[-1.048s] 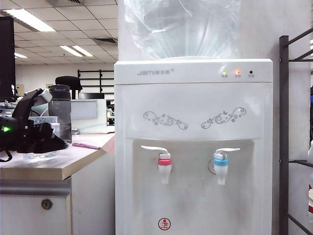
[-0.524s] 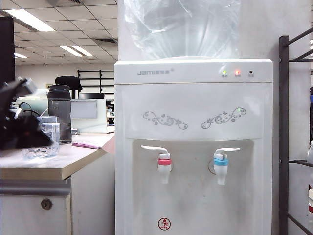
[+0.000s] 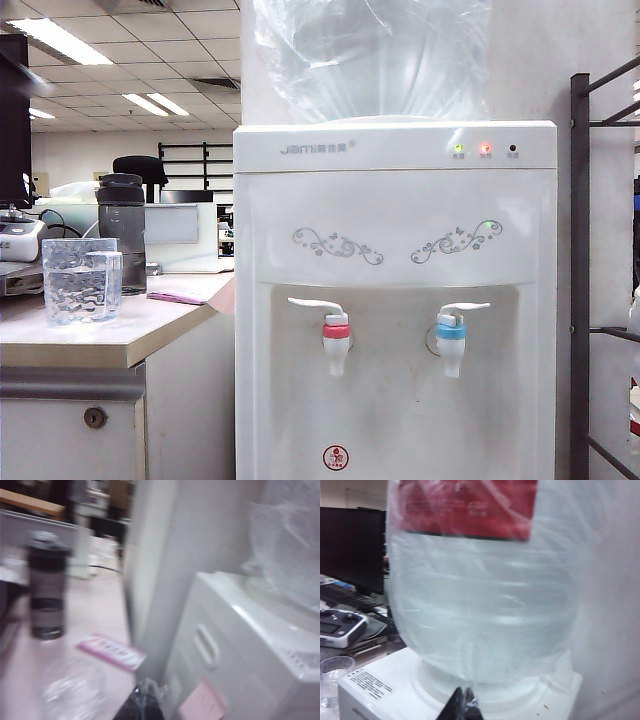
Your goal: Pick up the plastic mug from the left desk, go to the cold water outlet of the water dispenser, press the vertical switch to get some water, then put the mug back on the desk.
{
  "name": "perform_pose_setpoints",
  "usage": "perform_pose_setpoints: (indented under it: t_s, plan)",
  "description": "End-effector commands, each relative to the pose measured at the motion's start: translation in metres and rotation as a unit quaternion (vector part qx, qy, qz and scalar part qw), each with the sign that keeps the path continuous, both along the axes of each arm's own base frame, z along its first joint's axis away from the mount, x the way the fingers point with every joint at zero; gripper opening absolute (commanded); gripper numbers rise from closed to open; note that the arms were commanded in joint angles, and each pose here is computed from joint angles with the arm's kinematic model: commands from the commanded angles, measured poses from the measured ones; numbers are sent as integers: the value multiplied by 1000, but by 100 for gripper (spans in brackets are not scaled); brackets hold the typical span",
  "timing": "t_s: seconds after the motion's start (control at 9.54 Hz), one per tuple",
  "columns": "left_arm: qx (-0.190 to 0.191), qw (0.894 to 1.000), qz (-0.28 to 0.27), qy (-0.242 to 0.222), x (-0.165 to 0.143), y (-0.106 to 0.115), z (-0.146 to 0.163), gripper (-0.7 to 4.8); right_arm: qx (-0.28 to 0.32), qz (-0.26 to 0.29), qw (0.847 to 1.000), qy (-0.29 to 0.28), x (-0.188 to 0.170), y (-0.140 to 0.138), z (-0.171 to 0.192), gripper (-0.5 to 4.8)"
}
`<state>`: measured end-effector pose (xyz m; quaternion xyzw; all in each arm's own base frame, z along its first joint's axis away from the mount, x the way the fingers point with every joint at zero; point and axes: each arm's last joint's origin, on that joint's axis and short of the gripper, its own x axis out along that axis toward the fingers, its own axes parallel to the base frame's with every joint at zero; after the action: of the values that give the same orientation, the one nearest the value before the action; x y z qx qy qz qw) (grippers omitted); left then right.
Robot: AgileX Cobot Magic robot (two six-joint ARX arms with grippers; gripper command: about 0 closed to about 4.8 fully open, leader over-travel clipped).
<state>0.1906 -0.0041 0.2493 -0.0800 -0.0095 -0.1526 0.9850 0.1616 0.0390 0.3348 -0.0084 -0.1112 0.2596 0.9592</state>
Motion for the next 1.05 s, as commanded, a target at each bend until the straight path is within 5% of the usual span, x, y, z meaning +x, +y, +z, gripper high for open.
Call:
perform_pose_setpoints:
  t_s: [0.1, 0.21, 0.31, 0.73, 0.84, 1.05]
  plan:
    - [39, 999, 17, -1, -69, -1, 6, -6, -12, -25, 999, 25, -12, -3, -16, -2]
    - [12, 996, 80, 25, -100, 2, -24, -5, -3, -74, 996, 40, -28, -9, -75, -2]
    - [15, 994, 103, 42, -105, 3, -32, -5, -8, -74, 995, 61, -32, -9, -91, -2]
    - [21, 992, 106, 61, -103, 3, -62, -6, -4, -97, 989, 108, -38, -12, -132, -1]
    - [28, 991, 117, 53, -94, 4, -89, -6, -5, -89, 989, 119, -39, -12, -135, -1]
    - [28, 992, 117, 44, -94, 4, -89, -6, -5, -89, 989, 119, -38, -12, -135, -1]
